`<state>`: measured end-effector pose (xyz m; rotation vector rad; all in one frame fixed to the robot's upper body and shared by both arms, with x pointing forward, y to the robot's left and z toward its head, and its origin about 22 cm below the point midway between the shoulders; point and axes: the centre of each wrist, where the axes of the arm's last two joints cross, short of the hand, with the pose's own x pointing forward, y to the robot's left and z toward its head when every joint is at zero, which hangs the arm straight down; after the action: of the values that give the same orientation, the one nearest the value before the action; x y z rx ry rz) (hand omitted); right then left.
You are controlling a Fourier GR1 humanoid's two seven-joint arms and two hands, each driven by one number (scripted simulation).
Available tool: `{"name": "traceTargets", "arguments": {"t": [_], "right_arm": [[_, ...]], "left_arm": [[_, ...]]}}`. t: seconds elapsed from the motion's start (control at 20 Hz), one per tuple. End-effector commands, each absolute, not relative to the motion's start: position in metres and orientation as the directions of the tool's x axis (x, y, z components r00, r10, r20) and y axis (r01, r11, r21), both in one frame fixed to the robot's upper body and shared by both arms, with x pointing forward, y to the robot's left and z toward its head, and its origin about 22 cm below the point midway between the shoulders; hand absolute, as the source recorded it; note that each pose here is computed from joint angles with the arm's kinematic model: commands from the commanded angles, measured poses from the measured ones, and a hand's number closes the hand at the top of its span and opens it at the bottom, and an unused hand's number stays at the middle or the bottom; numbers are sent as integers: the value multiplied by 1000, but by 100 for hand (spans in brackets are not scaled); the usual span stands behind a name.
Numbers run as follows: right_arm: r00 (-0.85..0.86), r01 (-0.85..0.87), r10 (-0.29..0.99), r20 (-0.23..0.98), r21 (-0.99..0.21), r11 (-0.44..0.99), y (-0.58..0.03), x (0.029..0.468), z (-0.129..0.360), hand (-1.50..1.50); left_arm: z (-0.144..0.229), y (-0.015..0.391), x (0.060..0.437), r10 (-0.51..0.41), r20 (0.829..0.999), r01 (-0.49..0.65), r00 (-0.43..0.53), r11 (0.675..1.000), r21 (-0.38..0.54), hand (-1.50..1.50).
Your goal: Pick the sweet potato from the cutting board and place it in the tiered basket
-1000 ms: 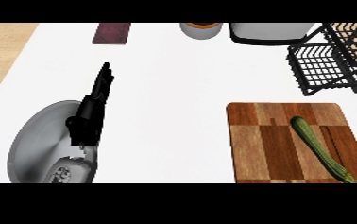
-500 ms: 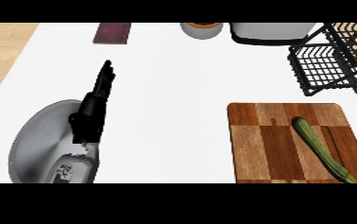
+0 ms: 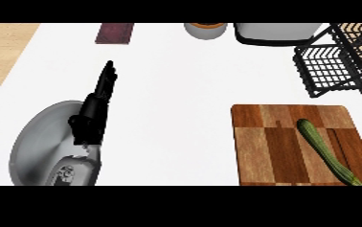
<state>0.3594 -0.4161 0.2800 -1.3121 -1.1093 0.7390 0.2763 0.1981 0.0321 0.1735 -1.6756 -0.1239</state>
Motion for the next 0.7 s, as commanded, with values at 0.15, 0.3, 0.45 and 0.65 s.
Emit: {"name": "traceTargets", "arguments": {"t": [0.15, 0.3, 0.45, 0.65], "right_arm": [[374, 174, 807, 458, -889, 424, -429, 385, 260, -150], [334, 217, 764, 552, -834, 508, -442, 384, 249, -150], [299, 323, 687, 662, -748, 580, -452, 378, 264, -150], [287, 493, 587, 757, -642, 587, -469, 365, 285, -150]], "left_arm": [[33, 211, 282, -192, 978, -20, -83, 981, 191, 0], [41, 207, 279, -194, 975, -51, -112, 981, 189, 0], [26, 185, 277, -185, 978, -53, -102, 982, 180, 0], [40, 193, 275, -200, 975, -66, -97, 979, 195, 0]]}}
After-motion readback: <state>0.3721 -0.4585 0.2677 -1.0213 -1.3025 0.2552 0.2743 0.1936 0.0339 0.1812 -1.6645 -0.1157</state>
